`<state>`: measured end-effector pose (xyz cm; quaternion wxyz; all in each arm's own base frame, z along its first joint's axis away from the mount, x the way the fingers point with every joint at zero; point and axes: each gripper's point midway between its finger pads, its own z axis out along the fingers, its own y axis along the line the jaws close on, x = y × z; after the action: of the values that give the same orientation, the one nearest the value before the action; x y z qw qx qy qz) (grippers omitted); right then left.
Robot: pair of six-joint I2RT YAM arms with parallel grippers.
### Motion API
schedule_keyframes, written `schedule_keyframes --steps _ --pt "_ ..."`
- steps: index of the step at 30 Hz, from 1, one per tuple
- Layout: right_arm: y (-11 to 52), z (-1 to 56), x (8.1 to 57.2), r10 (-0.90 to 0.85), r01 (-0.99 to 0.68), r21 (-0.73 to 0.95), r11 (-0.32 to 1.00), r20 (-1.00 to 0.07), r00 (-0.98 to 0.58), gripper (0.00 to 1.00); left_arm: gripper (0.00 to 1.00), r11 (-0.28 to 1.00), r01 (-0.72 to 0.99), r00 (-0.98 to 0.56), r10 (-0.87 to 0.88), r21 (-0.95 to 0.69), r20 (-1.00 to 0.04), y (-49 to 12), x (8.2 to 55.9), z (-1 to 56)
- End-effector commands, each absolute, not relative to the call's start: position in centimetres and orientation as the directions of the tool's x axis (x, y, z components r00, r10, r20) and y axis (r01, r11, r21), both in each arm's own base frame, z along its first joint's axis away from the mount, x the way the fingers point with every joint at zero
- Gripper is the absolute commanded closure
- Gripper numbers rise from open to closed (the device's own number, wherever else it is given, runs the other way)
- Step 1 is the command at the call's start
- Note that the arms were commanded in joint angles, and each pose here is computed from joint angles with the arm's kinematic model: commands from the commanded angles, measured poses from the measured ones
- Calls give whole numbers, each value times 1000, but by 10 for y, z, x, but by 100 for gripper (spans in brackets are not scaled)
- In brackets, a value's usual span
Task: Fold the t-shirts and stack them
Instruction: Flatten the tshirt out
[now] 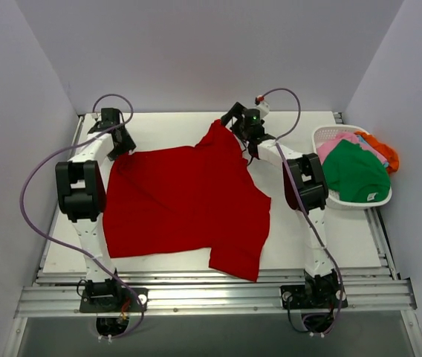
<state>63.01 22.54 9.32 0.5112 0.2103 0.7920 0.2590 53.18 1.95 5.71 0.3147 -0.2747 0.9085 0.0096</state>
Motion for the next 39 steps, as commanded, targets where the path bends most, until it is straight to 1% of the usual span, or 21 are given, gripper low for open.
schedule_keyframes --steps 1,3,4,5,6,8,10,11,12,13,14,15,17,18,19,20,21,22,26,32,39 --pt "249 177 621 622 -74 668 740 -723 -300 10 6 844 -481 -539 -499 -239 -679 19 548 120" --pt "247 181 613 620 -67 667 742 -721 -309 10 6 849 -472 -523 -486 -237 -700 21 548 136" --pt "243 168 604 613 -50 661 749 -719 -328 10 6 849 -474 -511 -481 -233 -713 23 548 145" --pt "237 180 598 615 -53 658 751 -726 -309 10 6 848 -477 -492 -476 -232 -728 26 549 157" --pt "227 161 589 601 -7 636 771 -733 -318 10 6 844 -481 -465 -474 -237 -748 29 547 173" --pt "214 172 577 606 11 631 776 -740 -292 9 6 880 -395 -466 -439 -263 -768 -4 549 190" --pt "201 152 560 604 51 621 782 -736 -306 9 6 914 -228 -455 -405 -336 -793 -44 560 215" --pt "198 156 553 609 52 625 779 -734 -301 9 6 935 -98 -459 -346 -340 -818 -83 565 232" --pt "194 152 548 613 62 626 777 -730 -303 9 6 933 15 -514 -301 -360 -803 -119 570 220" --pt "193 150 543 621 63 635 770 -723 -302 9 6 935 75 -537 -254 -346 -804 -143 573 217" --pt "189 139 532 618 78 630 773 -719 -319 9 6 946 135 -548 -176 -295 -818 -165 575 214" --pt "187 135 527 618 84 629 773 -716 -325 9 6 943 208 -575 -97 -260 -812 -213 576 201" --pt "181 125 513 620 102 627 773 -710 -335 9 6 953 263 -563 23 -153 -826 -247 576 188" --pt "177 121 507 621 113 624 773 -708 -337 9 6 953 283 -597 84 -112 -798 -264 574 157" --pt "174 120 503 622 116 624 773 -708 -334 9 6 939 331 -555 113 -94 -824 -296 571 171" --pt "169 116 493 621 129 619 775 -707 -339 9 6 942 330 -555 145 -57 -819 -302 570 165" --pt "165 114 489 620 138 613 778 -710 -335 9 6 939 342 -576 171 -45 -799 -313 572 139" --pt "162 114 485 620 141 613 778 -711 -332 9 6 933 357 -547 165 -50 -821 -325 575 150" --pt "153 117 465 618 145 608 781 -716 -324 9 6 928 371 -550 183 -42 -815 -338 583 121" --pt "145 114 450 606 151 593 791 -726 -325 9 5 954 299 -560 191 18 -806 -325 592 94" --pt "144 113 444 599 145 588 796 -728 -333 9 5 968 243 -519 187 66 -834 -315 604 97"
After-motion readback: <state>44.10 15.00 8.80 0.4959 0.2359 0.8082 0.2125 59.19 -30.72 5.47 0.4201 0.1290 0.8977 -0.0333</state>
